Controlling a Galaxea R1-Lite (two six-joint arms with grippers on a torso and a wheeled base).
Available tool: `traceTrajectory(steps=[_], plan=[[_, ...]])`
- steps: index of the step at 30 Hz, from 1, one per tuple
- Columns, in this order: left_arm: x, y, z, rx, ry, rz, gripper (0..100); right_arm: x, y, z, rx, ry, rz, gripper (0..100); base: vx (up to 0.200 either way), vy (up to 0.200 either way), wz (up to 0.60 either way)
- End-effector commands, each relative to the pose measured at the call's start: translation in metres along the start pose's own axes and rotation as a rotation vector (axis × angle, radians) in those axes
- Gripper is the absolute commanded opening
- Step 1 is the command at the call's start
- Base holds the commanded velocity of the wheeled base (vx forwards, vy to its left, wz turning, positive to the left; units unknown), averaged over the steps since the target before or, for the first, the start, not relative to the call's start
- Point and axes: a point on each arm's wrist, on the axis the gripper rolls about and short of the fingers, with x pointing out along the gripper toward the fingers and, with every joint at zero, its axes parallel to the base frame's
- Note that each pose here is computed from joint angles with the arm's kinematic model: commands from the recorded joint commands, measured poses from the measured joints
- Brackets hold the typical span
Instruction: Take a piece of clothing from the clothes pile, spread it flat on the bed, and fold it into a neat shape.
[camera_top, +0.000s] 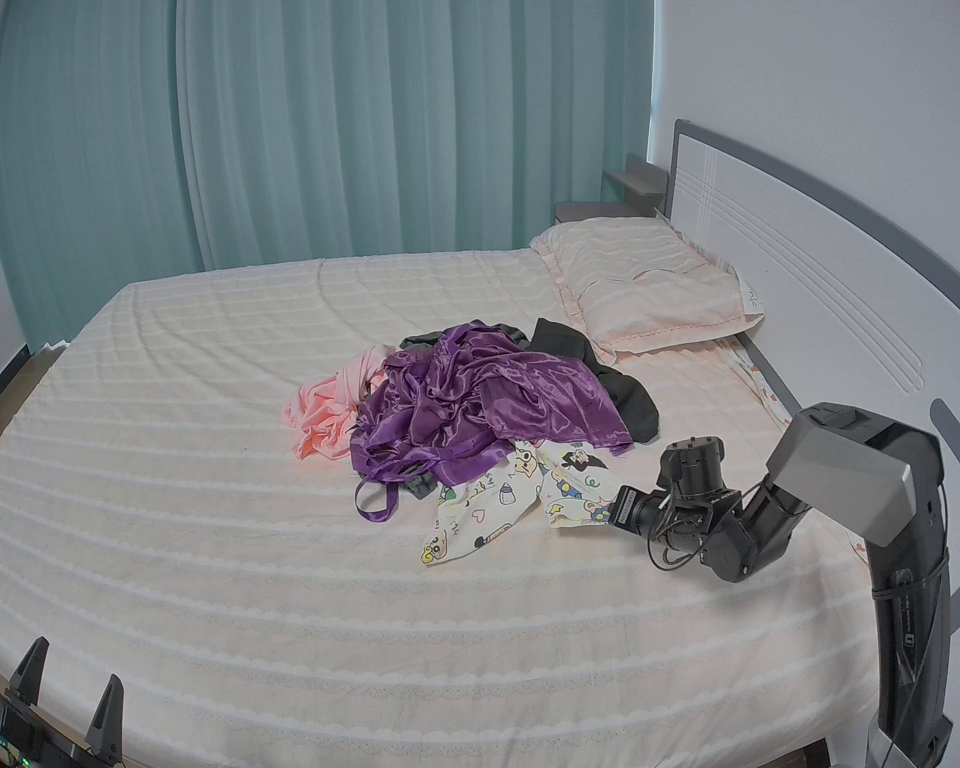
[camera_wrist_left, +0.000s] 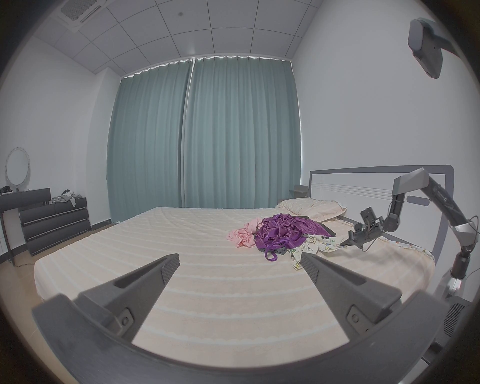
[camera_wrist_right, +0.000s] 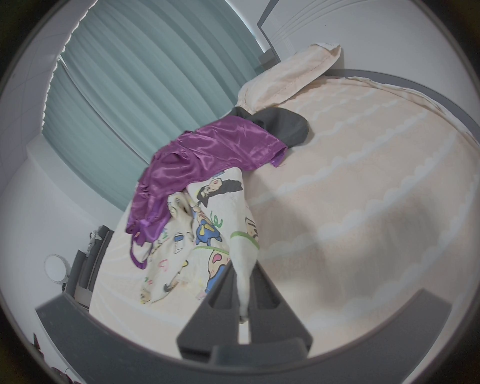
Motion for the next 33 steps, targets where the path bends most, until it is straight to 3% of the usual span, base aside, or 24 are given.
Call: traceTrajectory(steps=[1, 15, 21, 33], plan=[[0.0, 0.0, -0.005, -0.001, 0.0, 0.0, 100, -0.075, 0.019, 0.003, 0.001, -0.094, 0.124, 0, 0.0, 0.0, 0.0], [0.0, 0.0, -0.005, -0.001, 0.0, 0.0, 100, -0.178, 0.047, -0.043, -0.074, -0.084, 0.315, 0, 0.0, 0.0, 0.0], [0.0, 0.0, -0.005, 0.0, 0.0, 0.0, 100, -0.239, 0.057, -0.073, -0.132, -0.052, 0.457, 0, 0.0, 0.0, 0.0], [0.0, 0.0, -0.005, -0.001, 0.0, 0.0, 100, -0.291, 0.063, -0.069, -0.15, -0.134, 0.612, 0, 0.0, 0.0, 0.0]])
